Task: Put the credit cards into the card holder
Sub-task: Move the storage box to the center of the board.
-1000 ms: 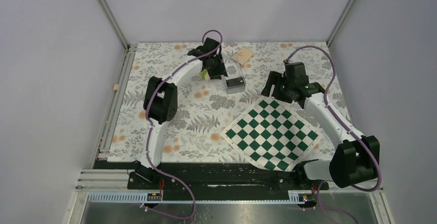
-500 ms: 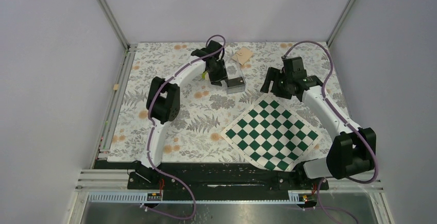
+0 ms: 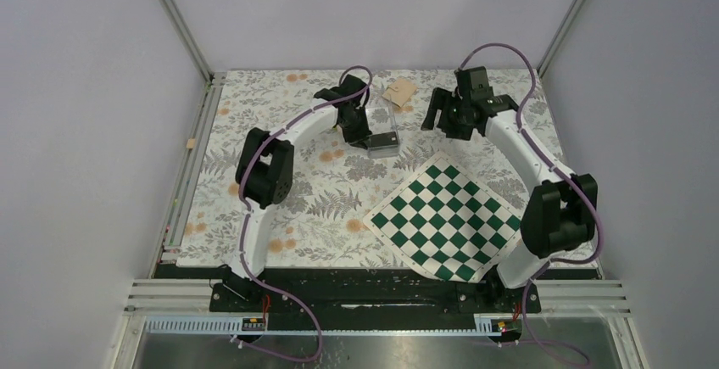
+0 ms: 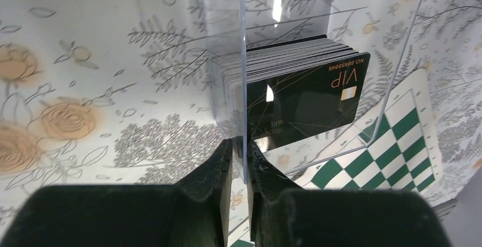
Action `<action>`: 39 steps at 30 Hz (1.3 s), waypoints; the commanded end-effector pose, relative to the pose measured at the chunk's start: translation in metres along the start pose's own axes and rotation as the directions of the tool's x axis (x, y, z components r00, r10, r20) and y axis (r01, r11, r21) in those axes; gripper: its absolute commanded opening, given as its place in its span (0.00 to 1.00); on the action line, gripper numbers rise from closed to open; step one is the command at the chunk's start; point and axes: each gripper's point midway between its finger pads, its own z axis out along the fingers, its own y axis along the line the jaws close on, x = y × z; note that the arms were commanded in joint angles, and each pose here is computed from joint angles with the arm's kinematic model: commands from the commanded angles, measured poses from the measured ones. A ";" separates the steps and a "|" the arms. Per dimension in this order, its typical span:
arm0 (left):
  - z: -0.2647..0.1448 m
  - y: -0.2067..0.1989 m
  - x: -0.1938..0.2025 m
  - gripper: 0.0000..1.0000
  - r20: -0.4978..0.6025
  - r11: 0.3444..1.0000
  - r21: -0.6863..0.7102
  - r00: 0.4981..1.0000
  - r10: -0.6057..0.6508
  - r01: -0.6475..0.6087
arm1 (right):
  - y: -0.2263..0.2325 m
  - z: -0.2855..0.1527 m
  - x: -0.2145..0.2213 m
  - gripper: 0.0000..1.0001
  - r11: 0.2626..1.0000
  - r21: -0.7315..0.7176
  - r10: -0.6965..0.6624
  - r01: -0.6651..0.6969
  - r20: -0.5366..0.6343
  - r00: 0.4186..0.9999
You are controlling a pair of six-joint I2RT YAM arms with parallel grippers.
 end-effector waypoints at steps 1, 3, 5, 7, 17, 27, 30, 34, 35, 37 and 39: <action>-0.027 0.016 -0.005 0.09 0.059 0.997 -0.063 0.997 0.044 -0.040 | 0.016 0.003 -0.022 0.81 1.000 -0.020 -0.001 0.001 0.007 1.000; -0.033 0.019 -0.002 0.09 0.056 0.995 -0.072 0.996 0.069 -0.065 | 0.020 0.012 -0.031 0.81 1.000 -0.022 0.010 -0.010 0.006 1.000; -0.037 0.025 0.004 0.09 0.044 0.993 -0.082 0.995 0.089 -0.085 | 0.025 0.021 -0.039 0.80 0.999 -0.029 0.026 -0.026 0.003 1.000; -0.039 0.031 0.014 0.09 0.023 0.991 -0.089 0.995 0.102 -0.099 | 0.031 0.032 -0.045 0.80 0.998 -0.039 0.047 -0.047 -0.004 0.999; -0.057 0.066 0.056 0.11 -0.022 0.982 -0.129 0.991 0.136 -0.137 | 0.059 0.094 -0.079 0.77 0.973 -0.106 0.201 -0.207 -0.068 0.977; -0.082 0.055 0.069 0.45 0.048 0.981 -0.006 0.980 0.194 -0.194 | 0.048 0.150 -0.103 0.73 0.891 -0.099 0.430 -0.444 -0.133 0.893; -0.093 0.040 0.076 0.53 0.079 0.973 0.103 0.976 0.201 -0.209 | 0.043 0.164 -0.108 0.73 0.846 -0.092 0.508 -0.524 -0.155 0.847; -0.109 0.023 0.085 0.56 0.110 0.951 0.226 0.976 0.191 -0.211 | 0.033 0.178 -0.113 0.68 0.804 -0.078 0.574 -0.589 -0.158 0.804; -0.112 0.021 0.087 0.58 0.114 0.947 0.241 0.975 0.189 -0.212 | 0.032 0.181 -0.114 0.67 0.794 -0.077 0.586 -0.602 -0.162 0.794; -0.121 0.017 0.088 0.61 0.137 0.938 0.268 0.973 0.188 -0.219 | 0.030 0.189 -0.115 0.66 0.775 -0.078 0.608 -0.627 -0.174 0.774; -0.127 0.016 0.089 0.63 0.154 0.935 0.274 0.970 0.188 -0.225 | 0.028 0.195 -0.116 0.66 0.760 -0.076 0.626 -0.645 -0.180 0.759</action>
